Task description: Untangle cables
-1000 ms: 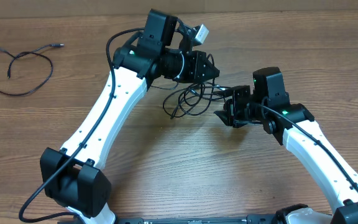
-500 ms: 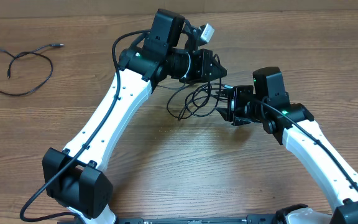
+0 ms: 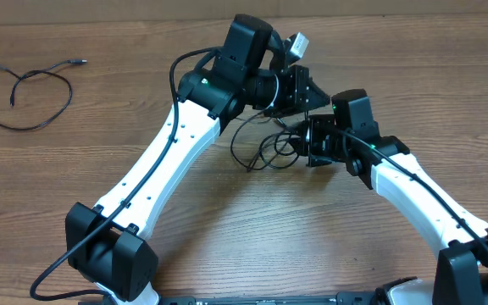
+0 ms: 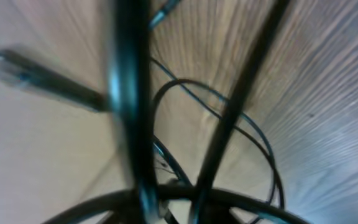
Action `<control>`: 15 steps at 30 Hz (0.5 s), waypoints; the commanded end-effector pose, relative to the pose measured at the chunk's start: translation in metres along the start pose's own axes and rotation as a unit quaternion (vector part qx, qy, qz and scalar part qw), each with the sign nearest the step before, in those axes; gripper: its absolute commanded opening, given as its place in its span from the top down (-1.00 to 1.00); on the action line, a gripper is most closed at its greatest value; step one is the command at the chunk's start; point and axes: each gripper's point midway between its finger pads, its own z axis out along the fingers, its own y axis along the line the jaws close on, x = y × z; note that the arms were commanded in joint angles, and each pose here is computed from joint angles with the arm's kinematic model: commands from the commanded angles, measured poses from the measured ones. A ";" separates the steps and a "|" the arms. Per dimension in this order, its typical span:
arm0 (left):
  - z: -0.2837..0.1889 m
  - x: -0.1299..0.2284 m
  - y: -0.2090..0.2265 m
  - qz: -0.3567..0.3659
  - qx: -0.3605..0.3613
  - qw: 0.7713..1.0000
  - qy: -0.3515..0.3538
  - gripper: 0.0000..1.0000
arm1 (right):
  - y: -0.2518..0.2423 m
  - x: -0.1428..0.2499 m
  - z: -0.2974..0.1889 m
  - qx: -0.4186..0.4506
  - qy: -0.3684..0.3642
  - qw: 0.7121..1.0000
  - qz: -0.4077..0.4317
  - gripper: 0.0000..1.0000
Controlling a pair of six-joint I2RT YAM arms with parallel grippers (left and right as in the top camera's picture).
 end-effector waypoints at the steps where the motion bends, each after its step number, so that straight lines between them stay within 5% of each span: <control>1: -0.015 -0.012 -0.026 0.014 0.022 0.999 -0.030 0.92 | -0.012 -0.006 0.007 0.020 -0.012 1.000 -0.003 0.89; 11: -0.071 -0.065 0.015 0.045 -0.007 0.993 -0.108 0.91 | -0.031 -0.025 0.000 0.068 -0.028 0.974 -0.213 0.93; 15: -0.141 -0.104 0.063 0.019 -0.044 0.982 -0.181 0.92 | -0.051 -0.064 -0.021 0.122 -0.039 0.949 -0.289 0.93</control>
